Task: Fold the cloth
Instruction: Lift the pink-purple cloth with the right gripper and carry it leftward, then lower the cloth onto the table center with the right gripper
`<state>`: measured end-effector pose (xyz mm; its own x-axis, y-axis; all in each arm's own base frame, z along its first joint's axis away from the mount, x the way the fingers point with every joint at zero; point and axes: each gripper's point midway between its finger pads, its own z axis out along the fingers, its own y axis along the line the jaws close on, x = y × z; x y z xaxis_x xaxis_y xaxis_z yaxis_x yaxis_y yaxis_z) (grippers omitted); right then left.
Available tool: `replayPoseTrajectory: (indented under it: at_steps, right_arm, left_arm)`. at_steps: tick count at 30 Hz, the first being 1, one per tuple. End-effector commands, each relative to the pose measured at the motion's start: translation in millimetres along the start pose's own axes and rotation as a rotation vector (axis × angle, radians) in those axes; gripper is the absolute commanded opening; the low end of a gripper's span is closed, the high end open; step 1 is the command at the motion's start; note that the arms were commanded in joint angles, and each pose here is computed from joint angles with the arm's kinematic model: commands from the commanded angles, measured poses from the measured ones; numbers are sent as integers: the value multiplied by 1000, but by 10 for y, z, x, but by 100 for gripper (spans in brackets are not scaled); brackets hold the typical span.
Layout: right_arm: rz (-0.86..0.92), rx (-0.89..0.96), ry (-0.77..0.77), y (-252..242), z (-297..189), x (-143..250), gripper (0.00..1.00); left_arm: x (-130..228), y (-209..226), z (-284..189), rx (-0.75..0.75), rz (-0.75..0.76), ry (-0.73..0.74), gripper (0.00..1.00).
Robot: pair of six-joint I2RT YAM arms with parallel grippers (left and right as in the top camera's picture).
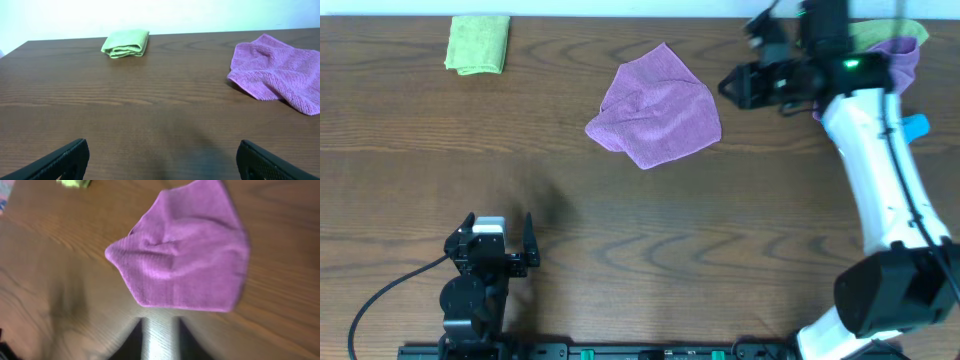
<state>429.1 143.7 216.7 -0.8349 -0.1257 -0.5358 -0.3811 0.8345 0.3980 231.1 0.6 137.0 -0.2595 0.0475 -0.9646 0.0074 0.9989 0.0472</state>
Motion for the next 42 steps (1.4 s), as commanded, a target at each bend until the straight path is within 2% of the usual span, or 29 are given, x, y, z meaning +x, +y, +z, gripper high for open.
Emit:
replayPoseTrajectory:
  at_steps: [1, 4, 9, 14, 23, 28, 42]
  right_arm:
    - [-67, -2, 31, 114, 213, 168, 2]
    - [-102, -25, 48, 233, 474, 328, 1]
    - [-136, 43, 96, 193, 734, 607, 1]
    - [-83, 176, 150, -108, 915, 825, 1]
    - [32, 263, 157, -569, 1387, 905, 1]
    - [116, 290, 150, -856, 1457, 937, 1]
    - [145, 305, 156, -1062, 1636, 1019, 2]
  left_arm:
    - [119, -5, 31, 1, 21, 26, 95]
    - [119, -5, 31, 1, 21, 26, 95]
    - [119, -5, 31, 1, 21, 26, 95]
    - [120, -5, 30, 1, 21, 26, 95]
    - [119, -5, 31, 1, 21, 26, 95]
    - [119, -5, 31, 1, 21, 26, 95]
    - [119, -5, 31, 1, 21, 26, 95]
